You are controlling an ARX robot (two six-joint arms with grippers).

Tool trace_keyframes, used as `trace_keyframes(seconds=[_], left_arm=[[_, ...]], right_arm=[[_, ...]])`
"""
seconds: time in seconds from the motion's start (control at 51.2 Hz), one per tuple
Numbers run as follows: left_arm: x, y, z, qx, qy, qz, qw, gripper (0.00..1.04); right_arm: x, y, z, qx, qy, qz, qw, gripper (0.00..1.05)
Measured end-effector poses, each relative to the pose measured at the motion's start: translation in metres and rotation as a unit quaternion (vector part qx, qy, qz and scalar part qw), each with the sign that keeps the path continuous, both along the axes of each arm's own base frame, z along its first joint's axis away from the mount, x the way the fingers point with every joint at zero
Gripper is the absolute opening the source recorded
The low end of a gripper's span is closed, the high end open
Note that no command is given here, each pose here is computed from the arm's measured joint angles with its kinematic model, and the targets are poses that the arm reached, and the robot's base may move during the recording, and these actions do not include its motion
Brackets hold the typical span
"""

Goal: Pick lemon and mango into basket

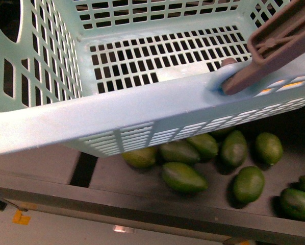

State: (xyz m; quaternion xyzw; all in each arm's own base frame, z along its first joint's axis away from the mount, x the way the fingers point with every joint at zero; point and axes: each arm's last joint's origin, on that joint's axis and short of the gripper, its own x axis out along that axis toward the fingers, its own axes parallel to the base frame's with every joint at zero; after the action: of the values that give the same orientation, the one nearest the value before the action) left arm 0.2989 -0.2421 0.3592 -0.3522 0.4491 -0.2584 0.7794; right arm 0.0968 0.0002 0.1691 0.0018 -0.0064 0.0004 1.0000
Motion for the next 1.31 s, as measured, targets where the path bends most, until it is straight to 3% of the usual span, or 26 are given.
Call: trace_keyframes(seconds=[0.743,0.782,0.86,0.977,1.153,1.309], left_arm=[[0.005,0.006,0.0,0.012,-0.013,0.02,1.0,0.05],[0.005,0.003,-0.002,0.017,-0.027,0.049,0.998,0.05],[0.012,-0.002,-0.006,-0.037,-0.055,0.246,0.967,0.05],[0.035,0.013,-0.01,-0.071,-0.053,0.352,0.932,0.05],[0.082,0.028,-0.036,-0.07,-0.026,0.39,0.918,0.05],[0.138,0.029,-0.083,-0.054,0.009,0.415,0.908,0.05]], right_arm=[[0.0,0.0,0.0,0.0,0.0,0.003,1.0,0.96],[0.0,0.0,0.0,0.0,0.0,0.002,1.0,0.96],[0.0,0.0,0.0,0.0,0.0,0.002,1.0,0.96],[0.0,0.0,0.0,0.0,0.0,-0.002,1.0,0.96],[0.0,0.0,0.0,0.0,0.0,-0.002,1.0,0.96],[0.0,0.0,0.0,0.0,0.0,-0.001,1.0,0.96]])
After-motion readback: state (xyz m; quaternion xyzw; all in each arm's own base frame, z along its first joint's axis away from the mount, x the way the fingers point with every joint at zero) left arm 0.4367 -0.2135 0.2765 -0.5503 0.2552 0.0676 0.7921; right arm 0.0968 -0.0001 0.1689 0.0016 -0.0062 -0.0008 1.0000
